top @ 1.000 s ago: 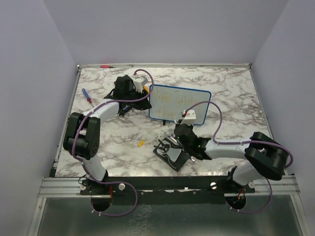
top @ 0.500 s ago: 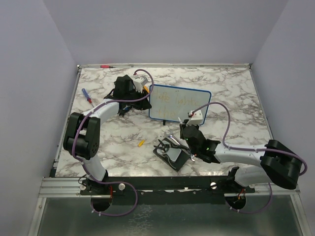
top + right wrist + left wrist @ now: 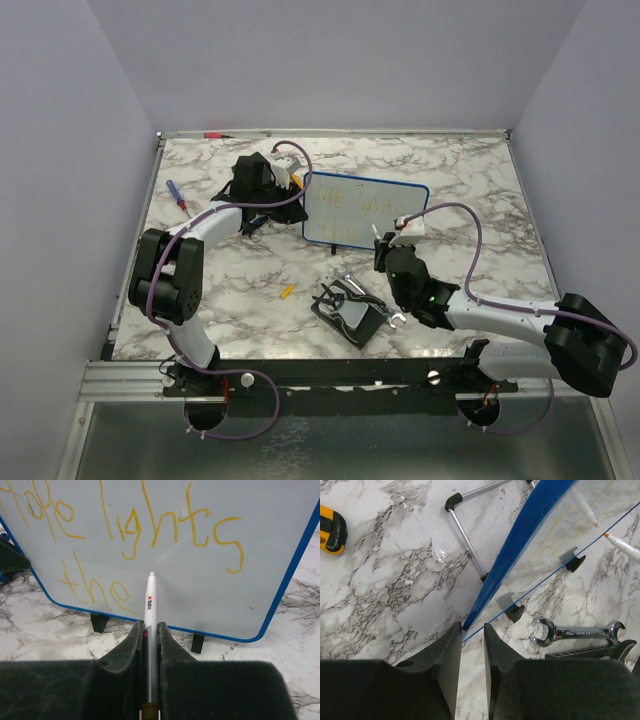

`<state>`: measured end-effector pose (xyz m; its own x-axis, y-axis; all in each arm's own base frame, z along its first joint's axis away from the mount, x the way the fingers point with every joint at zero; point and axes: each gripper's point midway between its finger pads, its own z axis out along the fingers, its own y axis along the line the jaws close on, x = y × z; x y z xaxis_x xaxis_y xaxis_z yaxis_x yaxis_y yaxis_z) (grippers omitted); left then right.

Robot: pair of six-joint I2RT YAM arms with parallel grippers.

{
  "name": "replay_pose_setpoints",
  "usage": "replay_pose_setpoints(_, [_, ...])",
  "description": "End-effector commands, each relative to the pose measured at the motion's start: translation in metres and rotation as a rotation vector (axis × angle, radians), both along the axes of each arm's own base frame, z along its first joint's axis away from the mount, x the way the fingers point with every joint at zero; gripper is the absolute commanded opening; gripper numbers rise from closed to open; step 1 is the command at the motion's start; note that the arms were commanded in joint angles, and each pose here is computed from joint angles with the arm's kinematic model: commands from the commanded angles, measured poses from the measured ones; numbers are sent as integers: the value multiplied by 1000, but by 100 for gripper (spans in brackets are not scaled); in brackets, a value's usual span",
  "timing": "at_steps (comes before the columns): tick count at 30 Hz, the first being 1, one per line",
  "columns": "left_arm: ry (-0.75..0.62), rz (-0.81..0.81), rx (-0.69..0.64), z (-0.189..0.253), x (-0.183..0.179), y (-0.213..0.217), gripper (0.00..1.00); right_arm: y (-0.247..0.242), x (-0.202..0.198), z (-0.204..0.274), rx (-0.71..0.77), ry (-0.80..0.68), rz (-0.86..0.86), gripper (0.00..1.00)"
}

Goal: Write a sentence on the whiteboard

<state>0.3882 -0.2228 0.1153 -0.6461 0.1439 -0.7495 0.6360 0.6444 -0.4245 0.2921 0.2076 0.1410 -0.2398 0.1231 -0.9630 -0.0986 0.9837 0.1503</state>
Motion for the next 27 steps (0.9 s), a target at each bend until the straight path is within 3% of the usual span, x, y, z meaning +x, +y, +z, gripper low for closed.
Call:
replay_pose_setpoints(1, [-47,-2,-4,13,4,-2,25,-5,5,-1,-4,-14,-9,0])
replay_pose_setpoints(27, [-46,-5,-4,13,4,-3,25,-17,-5,-55,-7,133,-60,0])
